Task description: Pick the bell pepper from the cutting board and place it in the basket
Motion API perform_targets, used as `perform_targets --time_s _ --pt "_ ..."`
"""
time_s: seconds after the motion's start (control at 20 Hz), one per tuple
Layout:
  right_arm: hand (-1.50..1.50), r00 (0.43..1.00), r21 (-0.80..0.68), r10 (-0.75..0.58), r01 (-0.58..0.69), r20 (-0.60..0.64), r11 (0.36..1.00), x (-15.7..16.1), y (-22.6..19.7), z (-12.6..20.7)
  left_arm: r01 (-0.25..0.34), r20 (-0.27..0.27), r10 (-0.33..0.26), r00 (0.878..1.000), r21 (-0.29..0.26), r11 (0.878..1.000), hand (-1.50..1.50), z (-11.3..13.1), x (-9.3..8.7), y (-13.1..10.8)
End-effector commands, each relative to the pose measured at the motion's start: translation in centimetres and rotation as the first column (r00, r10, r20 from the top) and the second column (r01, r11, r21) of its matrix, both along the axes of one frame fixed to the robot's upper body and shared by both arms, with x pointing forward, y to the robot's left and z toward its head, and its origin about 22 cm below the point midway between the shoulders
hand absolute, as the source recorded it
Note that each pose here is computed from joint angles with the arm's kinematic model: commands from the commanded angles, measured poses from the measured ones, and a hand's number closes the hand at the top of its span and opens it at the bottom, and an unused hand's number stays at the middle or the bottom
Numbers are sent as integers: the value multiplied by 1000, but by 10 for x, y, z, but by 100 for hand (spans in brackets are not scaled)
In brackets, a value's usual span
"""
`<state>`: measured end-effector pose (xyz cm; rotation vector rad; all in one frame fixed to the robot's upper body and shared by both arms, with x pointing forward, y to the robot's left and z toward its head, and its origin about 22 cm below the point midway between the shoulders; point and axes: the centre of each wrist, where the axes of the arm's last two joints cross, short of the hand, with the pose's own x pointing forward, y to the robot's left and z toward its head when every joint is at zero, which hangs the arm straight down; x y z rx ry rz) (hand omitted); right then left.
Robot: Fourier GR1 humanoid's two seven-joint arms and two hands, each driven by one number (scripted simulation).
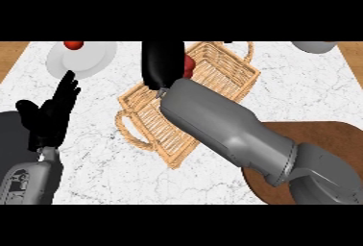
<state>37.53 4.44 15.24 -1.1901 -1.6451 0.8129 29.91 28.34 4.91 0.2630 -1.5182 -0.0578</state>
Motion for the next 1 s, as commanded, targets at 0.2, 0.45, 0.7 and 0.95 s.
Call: perform_targets --time_s 0.2,0.45,0.7,0.95 --pt "150 999 -187 9 -2 33 982 10 12 24 -18 6 18 1000 9 1000 0 -5 0 -2" --pt "150 998 -190 -69 66 -13 979 30 -6 18 12 14 -12 1000 2 1000 0 2 1 -7" --pt "150 971 -264 -104 45 -215 964 23 -3 15 -1 4 1 1000 8 1000 0 -10 -5 -5" --pt "150 959 -256 -110 41 -260 966 36 -19 5 2 12 -2 1000 -16 1000 0 -9 -11 -15"
